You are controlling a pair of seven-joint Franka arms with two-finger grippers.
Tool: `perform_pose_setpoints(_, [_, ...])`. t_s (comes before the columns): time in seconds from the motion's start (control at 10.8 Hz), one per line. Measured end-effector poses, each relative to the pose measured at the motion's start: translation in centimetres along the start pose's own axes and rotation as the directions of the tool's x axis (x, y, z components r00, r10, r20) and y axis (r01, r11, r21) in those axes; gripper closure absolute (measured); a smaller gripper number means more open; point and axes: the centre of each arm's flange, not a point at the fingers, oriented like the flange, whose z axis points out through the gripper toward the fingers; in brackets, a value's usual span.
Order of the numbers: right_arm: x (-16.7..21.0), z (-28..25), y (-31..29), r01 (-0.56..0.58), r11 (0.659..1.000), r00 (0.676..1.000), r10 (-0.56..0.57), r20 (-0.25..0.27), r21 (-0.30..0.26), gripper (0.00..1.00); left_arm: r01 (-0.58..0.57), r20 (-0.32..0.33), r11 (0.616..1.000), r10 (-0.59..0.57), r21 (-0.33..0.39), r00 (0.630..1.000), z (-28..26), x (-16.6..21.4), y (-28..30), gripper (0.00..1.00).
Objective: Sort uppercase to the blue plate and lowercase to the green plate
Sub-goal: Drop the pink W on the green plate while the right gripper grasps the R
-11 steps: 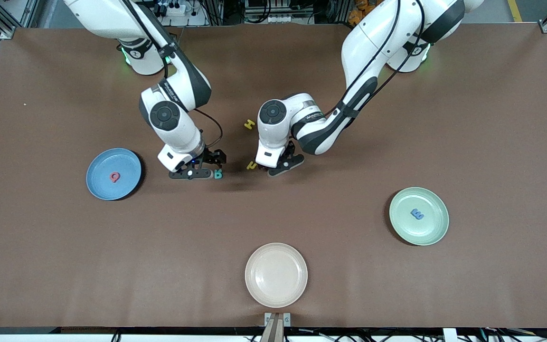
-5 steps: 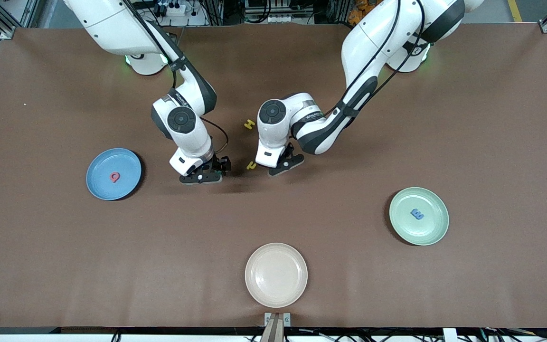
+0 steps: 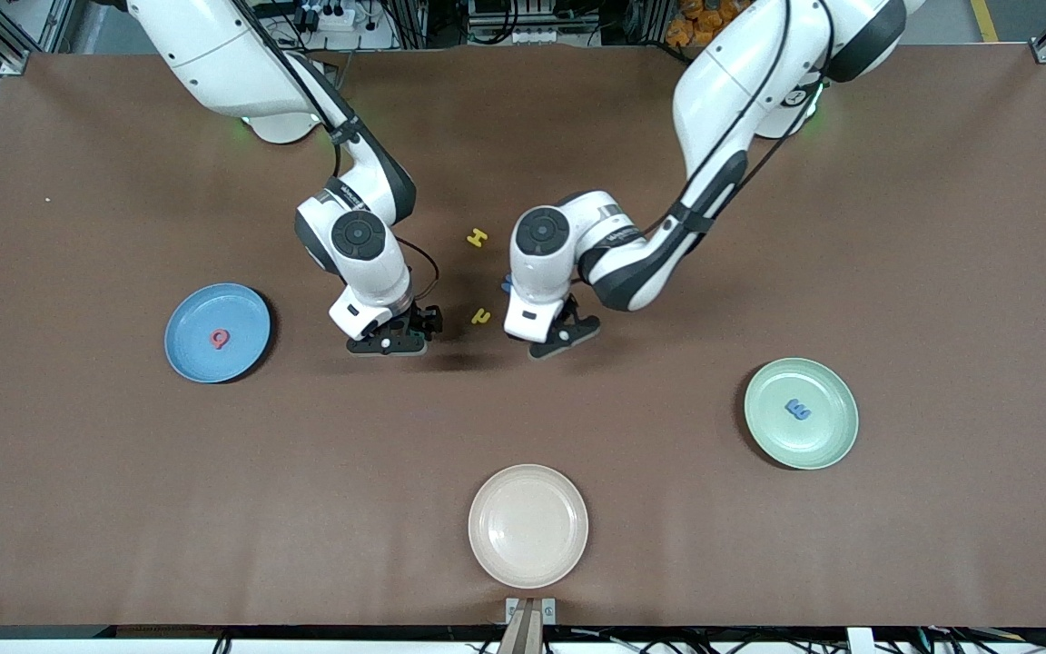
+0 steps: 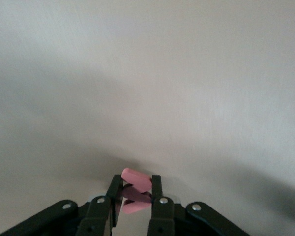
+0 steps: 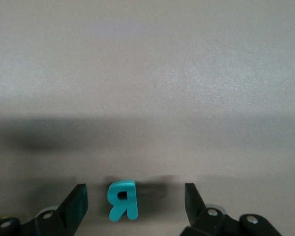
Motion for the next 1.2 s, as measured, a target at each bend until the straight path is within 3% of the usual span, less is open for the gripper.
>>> perform_pose_setpoints(0.18, [-0.1,0.5,0.0,-0.006,1.000,1.000,0.006,0.006,-0.002,0.20,-0.048,-0.025,0.999,0.049,0.020,0.998,-4.4,6.0,-2.2,0.73])
perform_pose_setpoints(0.46, [-0.2,1.1,-0.1,-0.014,1.000,1.000,0.014,0.015,-0.005,0.31,-0.186,0.005,0.980,0.186,0.068,0.983,-9.5,15.5,-8.7,0.73])
perform_pose_setpoints(0.83, [-0.3,1.3,-0.3,-0.012,1.000,1.000,0.013,0.019,-0.004,0.43,-0.402,0.117,0.908,0.389,0.123,0.914,-8.6,26.5,-20.6,0.73])
perform_pose_setpoints(1.02, [-0.4,1.3,-0.4,-0.012,1.000,1.000,0.012,0.019,-0.004,0.47,-0.462,0.173,0.879,0.440,0.119,0.881,-7.3,29.9,-26.1,0.73])
perform_pose_setpoints(1.2, [-0.4,1.3,-0.4,-0.012,1.000,1.000,0.012,0.020,-0.003,0.51,-0.468,0.211,0.877,0.440,0.106,0.873,-5.3,31.8,-29.8,0.73])
